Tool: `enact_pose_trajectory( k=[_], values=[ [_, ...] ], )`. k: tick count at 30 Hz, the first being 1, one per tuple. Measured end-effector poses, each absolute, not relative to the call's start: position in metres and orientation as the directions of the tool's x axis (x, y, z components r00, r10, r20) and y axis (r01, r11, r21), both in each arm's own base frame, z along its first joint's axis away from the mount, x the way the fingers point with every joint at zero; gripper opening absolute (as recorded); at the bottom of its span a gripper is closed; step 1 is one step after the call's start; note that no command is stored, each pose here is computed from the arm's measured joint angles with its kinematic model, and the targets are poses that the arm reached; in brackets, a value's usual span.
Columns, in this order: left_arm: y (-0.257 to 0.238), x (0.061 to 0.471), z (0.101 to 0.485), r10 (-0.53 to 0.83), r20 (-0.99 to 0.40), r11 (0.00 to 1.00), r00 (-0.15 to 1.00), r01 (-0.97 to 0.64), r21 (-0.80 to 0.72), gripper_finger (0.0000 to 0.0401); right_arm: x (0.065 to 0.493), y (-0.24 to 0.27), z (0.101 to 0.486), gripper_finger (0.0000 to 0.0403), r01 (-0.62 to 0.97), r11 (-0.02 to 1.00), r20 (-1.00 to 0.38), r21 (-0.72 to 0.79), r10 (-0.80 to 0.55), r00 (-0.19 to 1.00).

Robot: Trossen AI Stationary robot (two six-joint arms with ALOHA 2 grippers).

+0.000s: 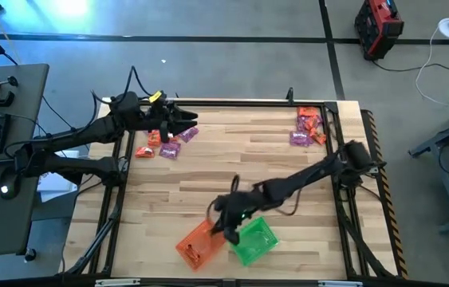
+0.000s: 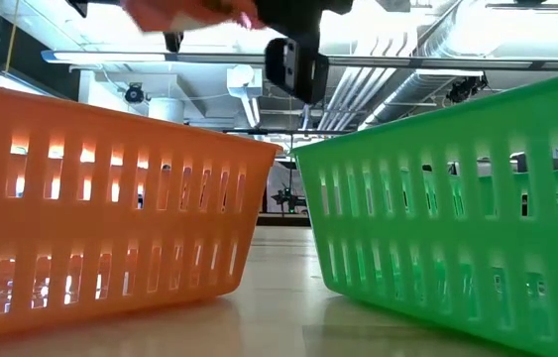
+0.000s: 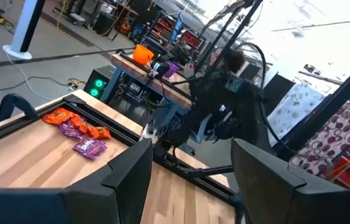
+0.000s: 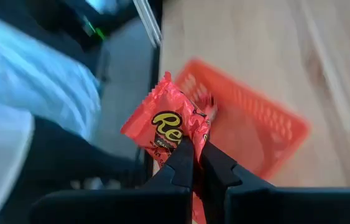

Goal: Sort candy by brand, put in halloween buckets
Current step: Put the orange candy into the orange basket

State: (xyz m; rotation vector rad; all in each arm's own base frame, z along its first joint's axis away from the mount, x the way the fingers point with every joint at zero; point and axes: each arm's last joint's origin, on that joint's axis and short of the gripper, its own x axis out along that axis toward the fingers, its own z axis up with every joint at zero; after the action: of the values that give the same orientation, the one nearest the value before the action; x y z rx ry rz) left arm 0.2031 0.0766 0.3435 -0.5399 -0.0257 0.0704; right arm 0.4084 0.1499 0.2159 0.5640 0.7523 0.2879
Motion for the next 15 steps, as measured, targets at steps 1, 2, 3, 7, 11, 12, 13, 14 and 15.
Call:
enact_pose_trajectory(
  k=[1, 2, 3, 7, 11, 12, 13, 14, 15],
  values=[
    [0.076, 0.203, 0.344, 0.073, 0.008, 0.855, 0.997, -0.059, -0.516, 0.0209, 0.413, 0.154, 0.215, 0.0001, -0.044, 0.824, -0.586, 0.565, 0.438, 0.681],
    [0.076, 0.203, 0.344, 0.073, 0.009, 0.855, 0.997, -0.058, -0.516, 0.0209, 0.418, 0.156, 0.214, 0.0001, -0.036, 0.832, -0.607, 0.554, 0.434, 0.666],
    [0.076, 0.203, 0.344, 0.073, 0.009, 0.855, 0.997, -0.058, -0.516, 0.0209, 0.424, 0.158, 0.214, 0.0003, -0.032, 0.837, -0.621, 0.546, 0.43, 0.655],
    [0.076, 0.202, 0.344, 0.074, 0.011, 0.855, 0.997, -0.057, -0.515, 0.0209, 0.444, 0.162, 0.222, 0.0043, -0.049, 0.849, -0.625, 0.526, 0.425, 0.655],
    [0.076, 0.202, 0.344, 0.073, 0.011, 0.855, 0.997, -0.057, -0.516, 0.0209, 0.452, 0.167, 0.224, 0.0125, -0.047, 0.862, -0.675, 0.504, 0.427, 0.602],
    [0.076, 0.202, 0.344, 0.073, 0.011, 0.855, 0.997, -0.057, -0.516, 0.0209, 0.452, 0.168, 0.222, 0.0146, -0.052, 0.871, -0.7, 0.488, 0.426, 0.574],
    [0.076, 0.202, 0.344, 0.072, 0.011, 0.855, 0.997, -0.056, -0.516, 0.0209, 0.451, 0.17, 0.222, 0.0167, -0.061, 0.88, -0.721, 0.472, 0.424, 0.549],
    [0.076, 0.202, 0.345, 0.068, 0.012, 0.855, 0.998, -0.052, -0.516, 0.0209, 0.45, 0.171, 0.221, 0.0185, -0.061, 0.884, -0.737, 0.463, 0.422, 0.528],
    [0.076, 0.202, 0.345, 0.061, 0.012, 0.856, 0.998, -0.046, -0.516, 0.0209, 0.45, 0.171, 0.223, 0.02, -0.068, 0.886, -0.744, 0.458, 0.424, 0.516]
  ],
)
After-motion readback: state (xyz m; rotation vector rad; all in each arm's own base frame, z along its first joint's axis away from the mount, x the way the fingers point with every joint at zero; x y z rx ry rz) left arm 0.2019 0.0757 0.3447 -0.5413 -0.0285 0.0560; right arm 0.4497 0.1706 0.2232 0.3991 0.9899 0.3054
